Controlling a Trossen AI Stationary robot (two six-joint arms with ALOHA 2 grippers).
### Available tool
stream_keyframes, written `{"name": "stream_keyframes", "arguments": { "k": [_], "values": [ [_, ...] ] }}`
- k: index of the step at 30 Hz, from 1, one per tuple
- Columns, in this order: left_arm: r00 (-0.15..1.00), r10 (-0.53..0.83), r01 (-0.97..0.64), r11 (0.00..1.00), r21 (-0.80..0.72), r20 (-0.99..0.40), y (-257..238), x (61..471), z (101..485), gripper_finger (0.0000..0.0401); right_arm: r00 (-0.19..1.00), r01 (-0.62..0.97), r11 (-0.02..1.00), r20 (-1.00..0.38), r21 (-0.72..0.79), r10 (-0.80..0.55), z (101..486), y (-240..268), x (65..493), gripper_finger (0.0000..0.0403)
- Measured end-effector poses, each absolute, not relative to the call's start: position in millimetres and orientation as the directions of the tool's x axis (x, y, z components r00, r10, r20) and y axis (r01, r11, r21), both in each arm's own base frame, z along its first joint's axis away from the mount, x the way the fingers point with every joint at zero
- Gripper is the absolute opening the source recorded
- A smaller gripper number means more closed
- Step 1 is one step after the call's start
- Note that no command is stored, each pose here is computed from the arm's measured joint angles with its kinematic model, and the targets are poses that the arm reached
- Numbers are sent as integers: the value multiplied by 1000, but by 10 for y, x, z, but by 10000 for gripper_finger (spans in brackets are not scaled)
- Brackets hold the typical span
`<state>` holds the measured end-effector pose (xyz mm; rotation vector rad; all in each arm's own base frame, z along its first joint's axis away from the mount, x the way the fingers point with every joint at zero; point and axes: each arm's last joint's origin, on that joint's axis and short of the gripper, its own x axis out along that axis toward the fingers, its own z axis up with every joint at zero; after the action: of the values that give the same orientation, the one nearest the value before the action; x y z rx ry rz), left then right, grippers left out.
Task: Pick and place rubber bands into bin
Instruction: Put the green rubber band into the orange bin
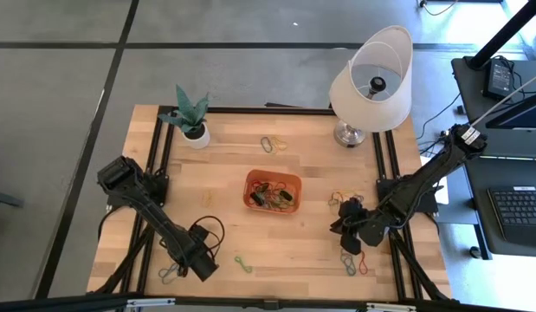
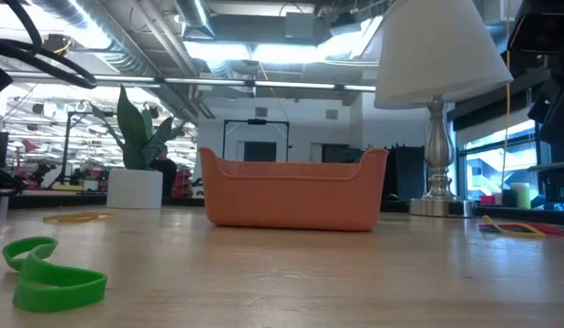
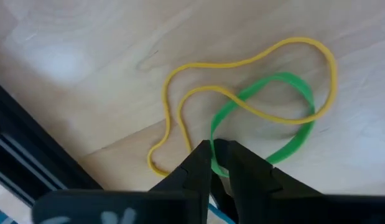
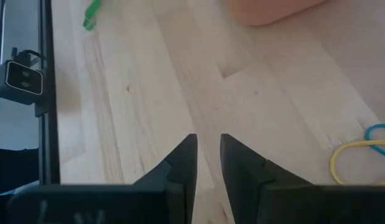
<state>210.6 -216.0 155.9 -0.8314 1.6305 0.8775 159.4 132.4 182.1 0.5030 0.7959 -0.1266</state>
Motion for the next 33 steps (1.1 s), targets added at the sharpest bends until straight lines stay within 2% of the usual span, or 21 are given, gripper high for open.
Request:
{"name": "stream_keyframes", "arguments": {
  "k": [8,21,28,33],
  "values": [
    [-183,-106,-864,491,108,-977,-2180,2123,1557,3,702,295,872,-708,391,80,1824,1327,1597,74],
    [-235,-162,-856,502,125,-958,-2208,2121,1599,1,702,295,872,-708,391,80,1824,1327,1597,74],
    [-295,-101,-823,533,198,-950,-2207,2119,1816,2,702,294,872,-708,390,80,1824,1327,1597,74],
    [-280,-73,-794,578,188,-957,-2217,2143,1921,2,703,295,873,-707,389,78,1824,1327,1597,74]
  ]
}}
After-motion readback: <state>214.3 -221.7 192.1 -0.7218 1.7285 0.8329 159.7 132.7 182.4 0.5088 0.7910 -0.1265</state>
